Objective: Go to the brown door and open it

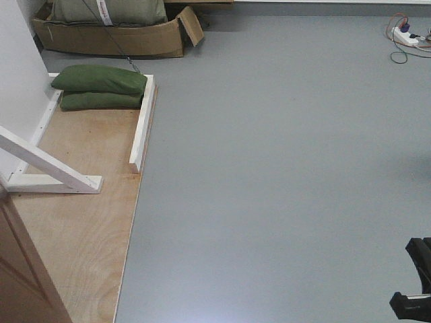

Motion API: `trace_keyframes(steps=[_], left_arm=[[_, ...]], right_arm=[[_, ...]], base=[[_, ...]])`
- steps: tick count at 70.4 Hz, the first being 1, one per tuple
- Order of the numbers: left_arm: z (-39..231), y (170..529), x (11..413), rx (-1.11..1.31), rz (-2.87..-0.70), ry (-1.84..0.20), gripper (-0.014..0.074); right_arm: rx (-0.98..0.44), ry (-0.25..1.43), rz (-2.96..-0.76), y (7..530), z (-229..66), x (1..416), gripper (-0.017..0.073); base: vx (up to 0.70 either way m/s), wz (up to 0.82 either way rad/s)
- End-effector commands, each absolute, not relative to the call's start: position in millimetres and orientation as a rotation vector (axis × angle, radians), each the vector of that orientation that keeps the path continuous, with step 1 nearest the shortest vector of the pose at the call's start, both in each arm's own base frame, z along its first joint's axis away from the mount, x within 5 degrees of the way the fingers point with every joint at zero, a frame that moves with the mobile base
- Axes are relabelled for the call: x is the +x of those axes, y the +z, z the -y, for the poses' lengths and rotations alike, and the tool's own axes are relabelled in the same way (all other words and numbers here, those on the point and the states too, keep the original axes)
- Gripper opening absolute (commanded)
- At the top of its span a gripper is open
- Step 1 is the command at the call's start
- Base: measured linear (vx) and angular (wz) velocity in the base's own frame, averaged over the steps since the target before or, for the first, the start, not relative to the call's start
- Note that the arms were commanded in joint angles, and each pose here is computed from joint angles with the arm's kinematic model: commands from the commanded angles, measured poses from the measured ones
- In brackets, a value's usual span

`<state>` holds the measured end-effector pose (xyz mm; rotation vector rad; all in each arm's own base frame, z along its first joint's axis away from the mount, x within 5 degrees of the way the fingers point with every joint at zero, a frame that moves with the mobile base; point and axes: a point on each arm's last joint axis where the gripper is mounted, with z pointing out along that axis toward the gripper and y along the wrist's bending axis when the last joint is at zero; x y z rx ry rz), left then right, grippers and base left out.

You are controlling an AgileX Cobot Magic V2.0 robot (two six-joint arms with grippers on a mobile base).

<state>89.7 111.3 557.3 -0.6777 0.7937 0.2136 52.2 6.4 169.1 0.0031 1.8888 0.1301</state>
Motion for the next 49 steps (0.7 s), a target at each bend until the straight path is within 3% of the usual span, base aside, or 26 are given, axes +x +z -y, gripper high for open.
trace_keyframes(steps=[1,26,49], left_arm=[[-87.4,569.5,92.3,-0.570,-0.785,0.038,0.0017],[-44.4,568.6,117.3,-0.283,-0.943,-0.252,0.0017],[-11.6,559.7,130.2,-0.043,-1.094,-0.296,0.0017]], right_arm=[[-0.004,0.114,-1.794,176.3,-5.5,53.4,0.0000],[-0.004,0.114,-1.794,176.3,-5.5,53.4,0.0000],[-0.004,0.114,-1.794,176.3,-5.5,53.4,0.0000]], base=[[0.00,0.00],[0.00,0.00],[0.00,0.00]])
